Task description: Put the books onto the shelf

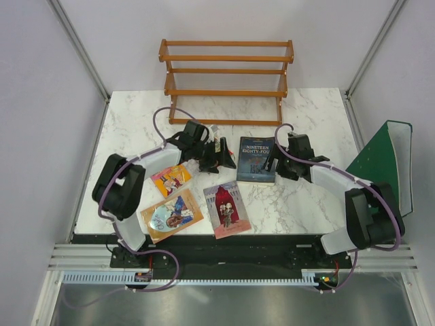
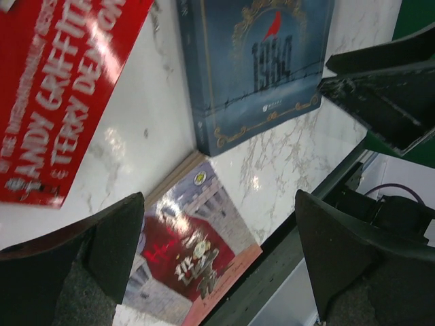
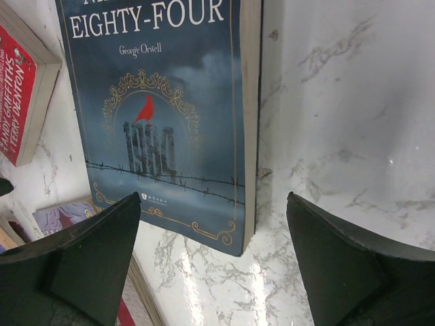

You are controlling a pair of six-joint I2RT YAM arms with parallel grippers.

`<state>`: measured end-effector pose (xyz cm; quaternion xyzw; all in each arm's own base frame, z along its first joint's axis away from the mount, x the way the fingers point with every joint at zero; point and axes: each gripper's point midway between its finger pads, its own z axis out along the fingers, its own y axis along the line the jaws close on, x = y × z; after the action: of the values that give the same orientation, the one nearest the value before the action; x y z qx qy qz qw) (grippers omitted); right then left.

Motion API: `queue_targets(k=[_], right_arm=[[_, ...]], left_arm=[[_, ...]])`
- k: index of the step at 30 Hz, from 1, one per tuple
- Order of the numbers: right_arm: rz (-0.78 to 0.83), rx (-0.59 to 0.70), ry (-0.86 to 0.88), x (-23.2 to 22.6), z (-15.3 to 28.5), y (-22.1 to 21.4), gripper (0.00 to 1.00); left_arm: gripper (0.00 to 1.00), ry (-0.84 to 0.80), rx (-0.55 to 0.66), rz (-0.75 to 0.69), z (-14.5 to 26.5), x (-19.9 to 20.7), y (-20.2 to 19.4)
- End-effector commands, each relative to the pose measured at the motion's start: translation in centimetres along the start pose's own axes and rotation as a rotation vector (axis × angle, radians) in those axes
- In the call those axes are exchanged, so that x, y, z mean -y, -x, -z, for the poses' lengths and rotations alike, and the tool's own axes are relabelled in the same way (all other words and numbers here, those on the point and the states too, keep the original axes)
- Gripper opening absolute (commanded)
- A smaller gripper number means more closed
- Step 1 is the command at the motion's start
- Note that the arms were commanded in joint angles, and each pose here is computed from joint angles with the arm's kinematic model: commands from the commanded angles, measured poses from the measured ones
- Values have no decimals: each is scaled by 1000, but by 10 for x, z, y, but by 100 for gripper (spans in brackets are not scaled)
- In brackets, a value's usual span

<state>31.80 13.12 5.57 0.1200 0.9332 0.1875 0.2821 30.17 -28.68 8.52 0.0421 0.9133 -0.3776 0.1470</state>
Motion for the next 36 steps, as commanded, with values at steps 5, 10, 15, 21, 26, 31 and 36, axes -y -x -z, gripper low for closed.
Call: queue_targets(k=[5, 10, 15, 21, 26, 31, 36], right_arm=[[-56, -8, 121, -25, -18, 6, 92], [-108, -28, 197, -34, -26, -6, 84], [-66, 11, 278, -61, -24, -4, 81], [-76, 107, 406, -88, -7, 6, 78], [-86, 149, 360, -82, -1, 9, 43], [-85, 146, 314, -72, 0, 5, 0], [-54, 221, 365, -81, 29, 16, 0]], left_arm=[[97, -78, -59, -23, -50, 39, 19], [97, -64, -110, 0, -74, 36, 8], [96, -83, -157, 15, -86, 40, -3], [96, -108, -170, 1, -92, 57, -6], [96, -110, -164, -11, -89, 61, -6], [95, -89, -131, -37, -80, 59, -5], [96, 86, 36, -49, -53, 29, 11]])
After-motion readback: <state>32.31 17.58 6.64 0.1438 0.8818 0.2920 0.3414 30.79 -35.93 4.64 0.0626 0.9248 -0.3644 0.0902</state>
